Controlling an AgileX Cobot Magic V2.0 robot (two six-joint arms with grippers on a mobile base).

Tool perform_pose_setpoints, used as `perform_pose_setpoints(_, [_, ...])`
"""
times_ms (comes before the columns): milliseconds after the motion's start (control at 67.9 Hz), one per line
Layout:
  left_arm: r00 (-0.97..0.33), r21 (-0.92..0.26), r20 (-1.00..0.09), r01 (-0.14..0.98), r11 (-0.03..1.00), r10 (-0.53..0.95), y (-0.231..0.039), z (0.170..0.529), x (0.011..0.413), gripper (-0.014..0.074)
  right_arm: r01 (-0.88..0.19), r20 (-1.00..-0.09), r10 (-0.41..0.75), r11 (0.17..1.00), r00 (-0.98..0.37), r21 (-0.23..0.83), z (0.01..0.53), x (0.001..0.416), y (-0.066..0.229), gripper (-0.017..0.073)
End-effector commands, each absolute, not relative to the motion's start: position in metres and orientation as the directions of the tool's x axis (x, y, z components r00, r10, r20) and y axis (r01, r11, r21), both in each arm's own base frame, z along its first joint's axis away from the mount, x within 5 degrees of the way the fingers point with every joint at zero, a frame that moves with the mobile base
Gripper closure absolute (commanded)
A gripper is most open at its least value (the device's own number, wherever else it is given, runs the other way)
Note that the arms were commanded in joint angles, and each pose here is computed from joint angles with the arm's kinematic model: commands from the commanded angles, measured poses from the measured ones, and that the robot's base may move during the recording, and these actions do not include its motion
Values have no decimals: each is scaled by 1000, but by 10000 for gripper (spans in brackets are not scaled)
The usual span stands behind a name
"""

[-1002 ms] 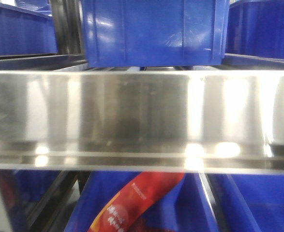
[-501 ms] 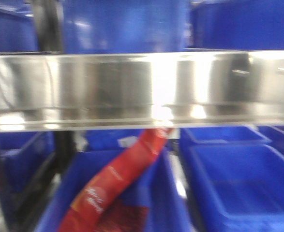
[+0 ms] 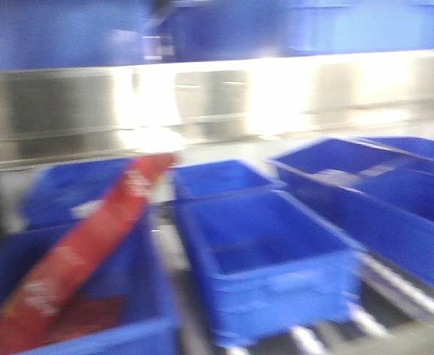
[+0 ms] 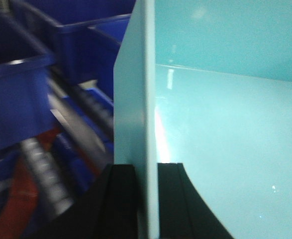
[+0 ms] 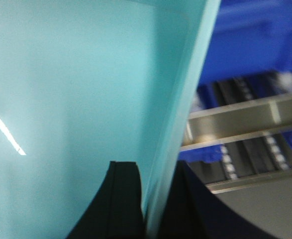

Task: Fetch blue bin and place on conveyor start
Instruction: 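Back the base away from the rack holding the bin in both grippers, then drive the base across the floor carrying the teal bin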

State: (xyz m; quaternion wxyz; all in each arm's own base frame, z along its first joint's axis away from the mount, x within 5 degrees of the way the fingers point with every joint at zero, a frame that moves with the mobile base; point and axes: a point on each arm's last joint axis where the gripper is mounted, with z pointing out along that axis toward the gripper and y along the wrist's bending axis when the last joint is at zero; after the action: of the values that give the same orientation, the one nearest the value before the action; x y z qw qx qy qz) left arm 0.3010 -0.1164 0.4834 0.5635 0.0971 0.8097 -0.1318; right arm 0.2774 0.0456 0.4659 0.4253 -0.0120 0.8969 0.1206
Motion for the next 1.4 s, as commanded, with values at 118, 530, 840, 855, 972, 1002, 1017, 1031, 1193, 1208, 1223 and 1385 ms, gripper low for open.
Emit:
perform_pose_setpoints(118, [-264, -144, -963, 324, 935, -57, -116, 499, 297, 705, -134, -794, 54, 976, -606, 169, 472, 276, 42, 712])
perform_pose_setpoints(530, [-264, -144, -963, 324, 935, -57, -116, 499, 297, 705, -134, -794, 54, 976, -606, 169, 472, 276, 42, 712])
perform_pose_setpoints(840, [-264, -144, -963, 324, 935, -57, -116, 499, 297, 705, -134, -794, 54, 976, -606, 169, 472, 276, 42, 712])
perform_pose_setpoints(855, [-264, -144, -963, 324, 935, -57, -116, 499, 297, 705, -134, -794, 54, 976, -606, 169, 472, 276, 42, 712])
perform_pose_setpoints(972, [-264, -144, -963, 324, 935, -57, -116, 499, 297, 705, -134, -794, 54, 976, -606, 169, 472, 276, 42, 712])
perform_pose_setpoints(1002, [-264, -144, -963, 324, 935, -57, -116, 499, 297, 705, -134, -794, 54, 976, -606, 169, 472, 276, 42, 712])
perform_pose_setpoints(1017, [-264, -144, -963, 324, 935, -57, -116, 499, 297, 705, -134, -794, 54, 976, -606, 169, 472, 276, 42, 712])
perform_pose_setpoints(1031, [-264, -144, -963, 324, 935, -57, -116, 499, 297, 705, -134, -794, 54, 976, -606, 169, 472, 276, 42, 712])
perform_pose_setpoints(1193, [-264, -144, -963, 324, 935, -57, -116, 499, 297, 705, -134, -794, 54, 976, -606, 169, 472, 276, 42, 712])
perform_pose_setpoints(1208, [-264, -144, -963, 324, 935, -57, -116, 499, 297, 705, -134, -794, 54, 976, -606, 169, 472, 276, 42, 712])
perform_pose_setpoints(1223, [-264, -144, -963, 324, 935, -57, -116, 499, 297, 705, -134, -794, 54, 976, -606, 169, 472, 276, 42, 712])
perform_pose_setpoints(1385, [-264, -144, -963, 324, 935, -57, -116, 499, 297, 705, -134, -794, 54, 976, -606, 169, 472, 276, 42, 712])
